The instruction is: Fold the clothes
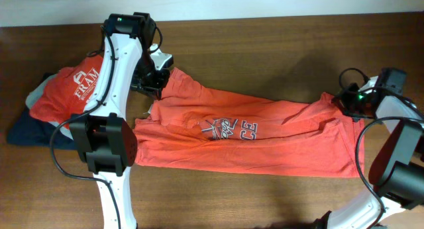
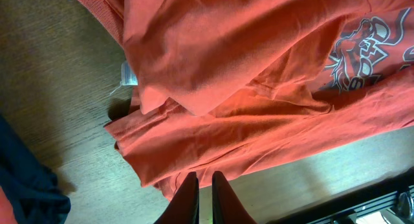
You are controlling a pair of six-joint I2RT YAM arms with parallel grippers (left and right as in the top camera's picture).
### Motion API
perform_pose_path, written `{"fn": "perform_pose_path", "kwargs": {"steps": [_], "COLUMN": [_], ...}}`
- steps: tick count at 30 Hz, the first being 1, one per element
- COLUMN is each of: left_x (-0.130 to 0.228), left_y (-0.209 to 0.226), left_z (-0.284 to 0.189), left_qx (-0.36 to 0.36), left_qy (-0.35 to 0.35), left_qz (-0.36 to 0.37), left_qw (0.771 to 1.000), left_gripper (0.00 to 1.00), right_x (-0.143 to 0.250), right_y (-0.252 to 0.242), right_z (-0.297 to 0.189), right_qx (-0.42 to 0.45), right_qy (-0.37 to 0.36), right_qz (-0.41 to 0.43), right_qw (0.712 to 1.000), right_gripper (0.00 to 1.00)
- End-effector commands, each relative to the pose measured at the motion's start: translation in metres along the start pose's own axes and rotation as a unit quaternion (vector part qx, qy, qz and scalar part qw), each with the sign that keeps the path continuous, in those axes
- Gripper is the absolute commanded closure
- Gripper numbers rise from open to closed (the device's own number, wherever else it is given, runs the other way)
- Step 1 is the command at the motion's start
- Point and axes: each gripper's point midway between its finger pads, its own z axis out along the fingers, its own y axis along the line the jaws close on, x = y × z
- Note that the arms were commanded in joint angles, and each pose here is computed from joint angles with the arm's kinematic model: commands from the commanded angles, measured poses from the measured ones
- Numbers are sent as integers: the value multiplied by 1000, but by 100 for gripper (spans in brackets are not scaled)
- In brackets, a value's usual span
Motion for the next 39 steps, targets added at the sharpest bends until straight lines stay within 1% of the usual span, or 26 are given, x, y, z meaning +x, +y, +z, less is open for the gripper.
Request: {"fn": "perform_pose_path", "kwargs": {"steps": [1, 8, 14, 18, 20, 24, 28, 31, 34, 39], "left_x": [1, 0, -2, -7, -11, -22, -24, -22, -20, -17], "left_y": [-1, 5, 6, 6, 3, 2, 2, -7, -6, -2], "left_z": [-9, -9, -10, -10, -10, -8, 2, 13, 25, 55], "left_qx": [-6, -23, -26, -26, -18, -11, -4, 27, 29, 32], "left_qy": [-11, -13, -17, -26, -36, -54, -44, -32, -24, -7], "left_qz": [-1, -1, 0, 0, 2, -6, -21, -22, -23, -25], "left_qw": [1000, 1000, 1000, 999, 999, 998, 999, 999, 999, 999], "left_gripper": [91, 90, 89, 74, 69, 64, 64, 64, 65, 65], "right_x": [-9, -12, 0, 2, 1, 1, 1, 3, 6, 1], "right_y": [11, 11, 10, 9, 10, 11, 12, 17, 22, 17], "right_z": [-32, -75, -87, -87, -87, -87, -88, -88, -90, -116], "right_qx": [-39, -42, -35, -33, -34, -38, -41, -54, -68, -53], "right_qy": [-14, -34, -20, -16, -17, -17, -17, -12, -7, -17], "right_qz": [0, -22, -20, -17, -18, -30, -33, -35, -40, -29], "right_qw": [999, 998, 999, 999, 999, 999, 998, 998, 997, 998], "right_gripper": [96, 96, 96, 96, 96, 96, 96, 96, 96, 96]}}
